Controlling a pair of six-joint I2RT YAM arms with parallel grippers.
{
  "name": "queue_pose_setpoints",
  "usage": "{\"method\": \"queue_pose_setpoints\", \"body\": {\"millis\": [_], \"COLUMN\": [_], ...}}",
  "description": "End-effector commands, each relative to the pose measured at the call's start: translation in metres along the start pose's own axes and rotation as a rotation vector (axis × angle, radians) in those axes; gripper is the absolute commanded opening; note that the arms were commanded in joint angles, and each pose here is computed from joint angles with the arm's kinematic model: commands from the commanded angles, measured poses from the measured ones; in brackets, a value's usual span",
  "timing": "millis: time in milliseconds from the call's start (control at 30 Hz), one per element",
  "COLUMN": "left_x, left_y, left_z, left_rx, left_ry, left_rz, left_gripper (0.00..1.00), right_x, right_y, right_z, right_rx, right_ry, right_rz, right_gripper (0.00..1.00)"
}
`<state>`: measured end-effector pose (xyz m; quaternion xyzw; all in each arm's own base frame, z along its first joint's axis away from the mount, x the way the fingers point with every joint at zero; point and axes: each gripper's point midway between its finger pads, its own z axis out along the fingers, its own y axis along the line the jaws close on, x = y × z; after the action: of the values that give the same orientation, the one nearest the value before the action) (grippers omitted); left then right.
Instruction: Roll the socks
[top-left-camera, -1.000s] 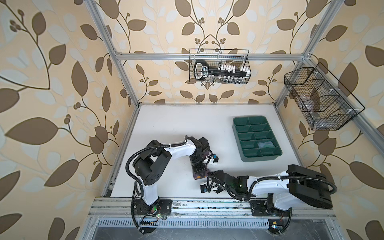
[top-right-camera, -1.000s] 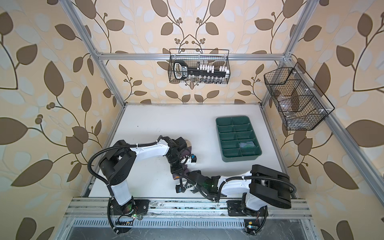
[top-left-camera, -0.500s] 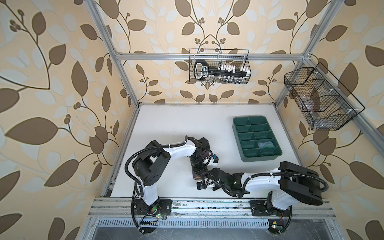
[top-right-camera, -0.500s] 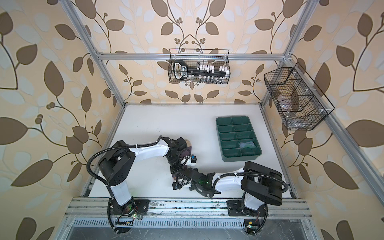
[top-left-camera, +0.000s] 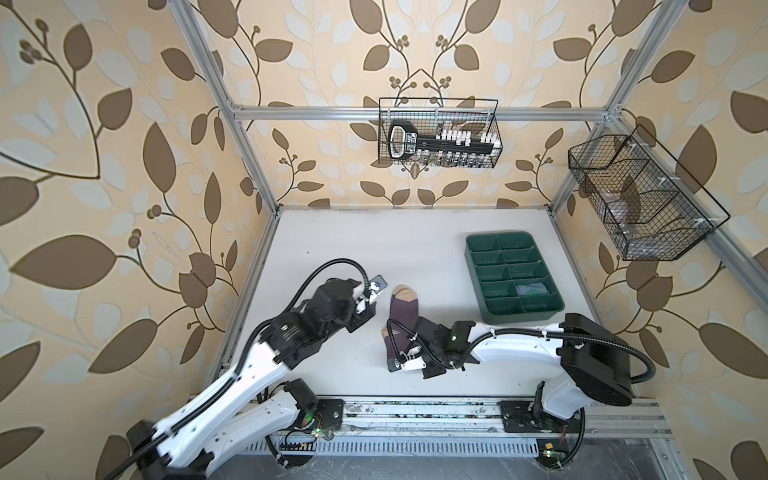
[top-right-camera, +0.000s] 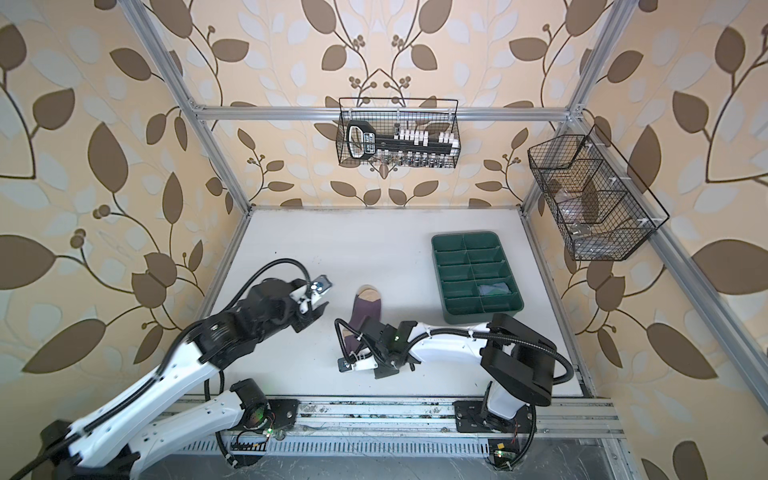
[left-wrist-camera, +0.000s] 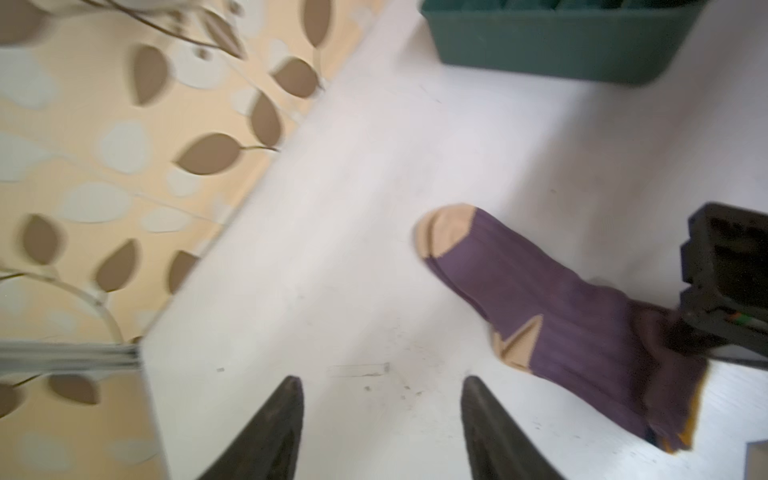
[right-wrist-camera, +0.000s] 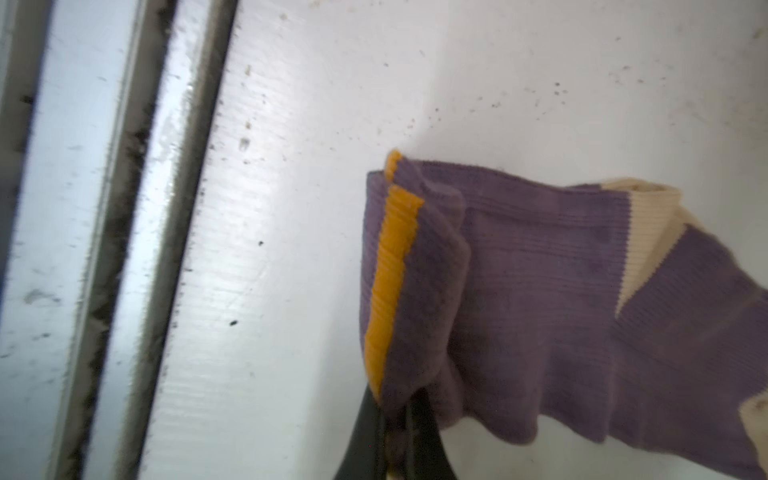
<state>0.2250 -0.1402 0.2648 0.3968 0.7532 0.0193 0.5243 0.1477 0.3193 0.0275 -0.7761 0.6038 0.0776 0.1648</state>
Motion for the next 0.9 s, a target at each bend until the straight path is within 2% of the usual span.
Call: {"method": "queue_pose_setpoints", "body": {"millis": [0,67,133,200,267,433,500,567,700,867], "left_x": [-0.014,-0.017,-0.012,0.004,0.02,0.051,0.063,0.073,0.093,0.104], "left_y": [0.022,-0.007,-0.028,-0.048,-0.067,-0.132,-0.158,-0.174,-0.193,-0.196], "left_z": [-0.049,-0.073,-0.081,-0.072,-0.057,-0.017,-0.001,0.016,0.047,0.076], "left_rx": [-0.068,0.133,0.293,0.428,0.504,0.511,0.521,0.519,0.48,0.421], "left_ry": [-0.098,-0.124,-0.064,0.064,0.137,0.161,0.187,0.204,0.199,0.239], "left_rz": [0.078,0.179,0.224,0.261,0.312,0.593,0.651,0.65,0.664,0.646], "left_gripper": [0.68,0.67,0.63,0.59,0.58,0.7,0.7,0.67,0.68,0.64], "right_x": [0.008,0.006,0.006,0.011,0.004,0.001,0.001,0.002,0.005,0.005], "right_y": [0.034,0.026,0.021,0.017,0.0,-0.029,-0.04,-0.047,-0.051,-0.049], "right_z": [0.0,0.003,0.009,0.015,0.019,0.027,0.029,0.031,0.033,0.032], "right_rx": [-0.277,-0.321,-0.364,-0.388,-0.372,-0.349,-0.337,-0.326,-0.33,-0.348], "right_ry": [0.054,0.08,0.113,0.141,0.125,0.077,0.064,0.054,0.044,0.027], "right_rz": [0.091,0.131,0.161,0.183,0.194,0.225,0.24,0.239,0.24,0.232], "right_gripper": [0.0,0.0,0.0,0.0,0.0,0.0,0.04,0.06,0.08,0.08]}}
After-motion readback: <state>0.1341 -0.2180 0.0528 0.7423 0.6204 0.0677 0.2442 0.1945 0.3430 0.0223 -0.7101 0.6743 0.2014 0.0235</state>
